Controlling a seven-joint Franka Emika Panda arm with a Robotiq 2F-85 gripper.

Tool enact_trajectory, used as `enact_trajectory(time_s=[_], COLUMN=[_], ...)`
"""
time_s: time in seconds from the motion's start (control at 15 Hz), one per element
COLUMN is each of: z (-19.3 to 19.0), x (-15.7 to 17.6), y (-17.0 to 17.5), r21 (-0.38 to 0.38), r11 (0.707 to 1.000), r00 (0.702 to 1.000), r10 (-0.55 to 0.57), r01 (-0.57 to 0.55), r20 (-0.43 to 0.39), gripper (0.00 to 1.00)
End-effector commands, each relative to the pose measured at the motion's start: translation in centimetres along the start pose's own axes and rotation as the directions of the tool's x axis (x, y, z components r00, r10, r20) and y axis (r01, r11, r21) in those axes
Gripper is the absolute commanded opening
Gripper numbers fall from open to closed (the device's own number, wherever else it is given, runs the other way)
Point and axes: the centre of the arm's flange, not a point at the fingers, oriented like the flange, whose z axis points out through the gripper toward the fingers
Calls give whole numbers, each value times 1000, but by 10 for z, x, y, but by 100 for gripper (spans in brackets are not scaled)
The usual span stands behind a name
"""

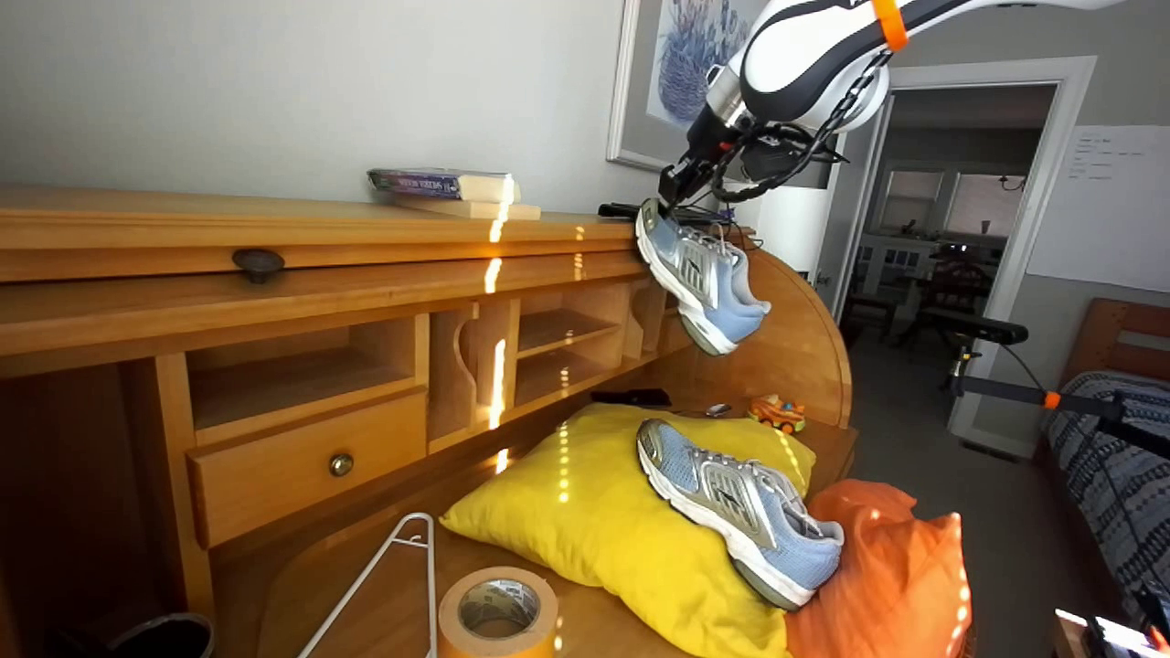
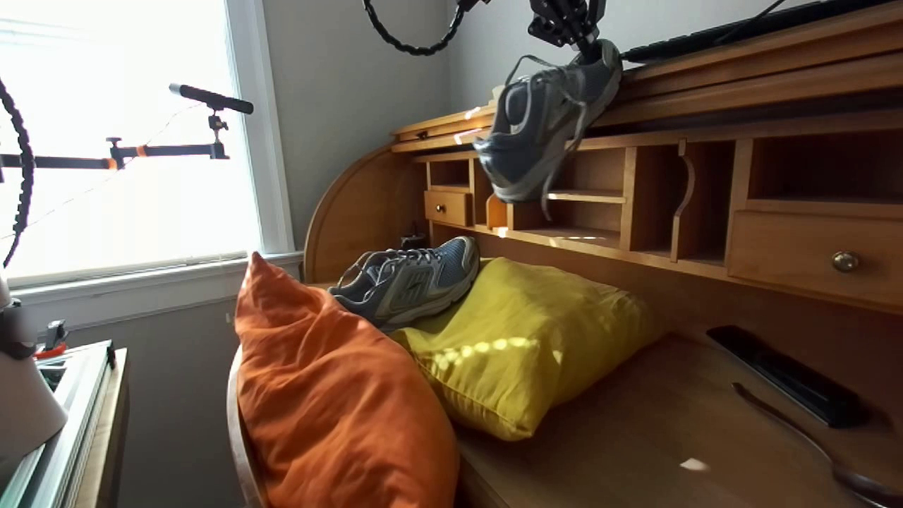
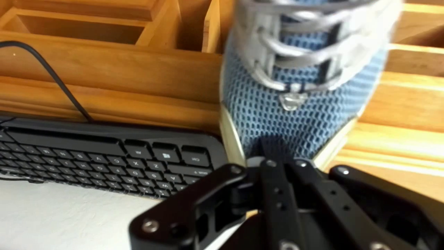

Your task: Move the yellow pillow backwards, then put the shoes on the yellow pillow

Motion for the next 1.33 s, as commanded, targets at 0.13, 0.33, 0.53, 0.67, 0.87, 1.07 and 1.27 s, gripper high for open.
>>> enact_trajectory(time_s=[0.13, 0.33, 0.53, 0.67, 0.87, 1.07, 1.27], z=[3, 5, 6, 8, 11, 15, 15], x=[-7, -9, -12, -17, -25, -35, -41], y=[-9, -14, -24, -33, -48, -62, -72], r21=[1, 7, 14, 20, 24, 42, 39], r11=[1000, 1000, 1000, 1000, 1000, 999, 999], r00=[998, 997, 996, 994, 991, 984, 978], r10=[-13, -17, -7, 3, 6, 3, -2], r01=[13, 16, 6, -5, -9, -11, -6], r20=[58, 77, 90, 105, 134, 179, 209], gripper=[0, 0, 0, 0, 0, 0, 0])
